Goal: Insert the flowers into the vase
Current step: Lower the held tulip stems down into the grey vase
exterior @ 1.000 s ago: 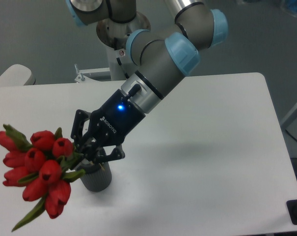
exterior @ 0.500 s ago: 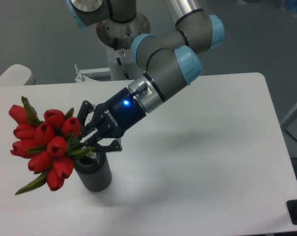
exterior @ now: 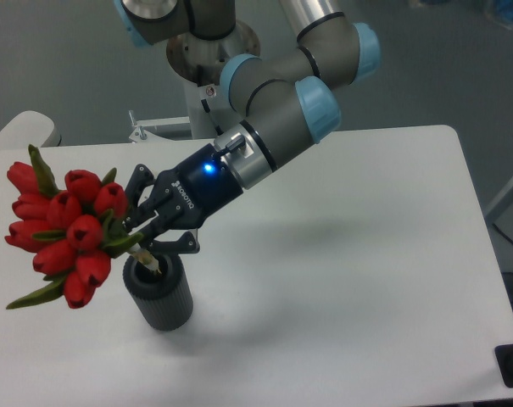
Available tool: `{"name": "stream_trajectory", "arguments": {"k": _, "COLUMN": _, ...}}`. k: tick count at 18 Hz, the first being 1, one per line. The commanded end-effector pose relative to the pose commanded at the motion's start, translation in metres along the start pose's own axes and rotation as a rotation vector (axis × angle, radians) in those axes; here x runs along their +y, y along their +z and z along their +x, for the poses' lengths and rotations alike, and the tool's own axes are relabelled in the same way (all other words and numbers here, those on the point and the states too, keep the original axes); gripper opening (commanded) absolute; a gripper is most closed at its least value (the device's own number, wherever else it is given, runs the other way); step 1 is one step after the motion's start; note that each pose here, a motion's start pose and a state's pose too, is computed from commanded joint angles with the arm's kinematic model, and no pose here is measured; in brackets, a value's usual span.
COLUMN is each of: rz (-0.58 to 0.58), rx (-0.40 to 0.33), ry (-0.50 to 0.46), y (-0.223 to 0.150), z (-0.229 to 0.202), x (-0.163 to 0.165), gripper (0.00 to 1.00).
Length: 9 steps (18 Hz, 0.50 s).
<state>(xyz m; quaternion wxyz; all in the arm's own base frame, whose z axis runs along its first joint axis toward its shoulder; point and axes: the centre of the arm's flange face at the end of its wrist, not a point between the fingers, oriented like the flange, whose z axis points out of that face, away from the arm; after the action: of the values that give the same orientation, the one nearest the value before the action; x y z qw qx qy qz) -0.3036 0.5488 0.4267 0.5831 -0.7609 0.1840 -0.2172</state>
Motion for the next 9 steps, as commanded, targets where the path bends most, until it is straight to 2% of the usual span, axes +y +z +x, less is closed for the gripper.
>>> {"name": "stream_trajectory", "arguments": {"k": 5, "rz": -0.004, "rx": 0.003, "ry": 0.005, "y": 0.002, "z": -0.002, "x": 0.009, "gripper": 0.04}}
{"name": "stream_trajectory", "arguments": {"k": 9, "rz": -0.009, "rx": 0.012, "ry": 0.032, "y": 0.006, "z": 0.003, "x": 0.036, "gripper": 0.04}}
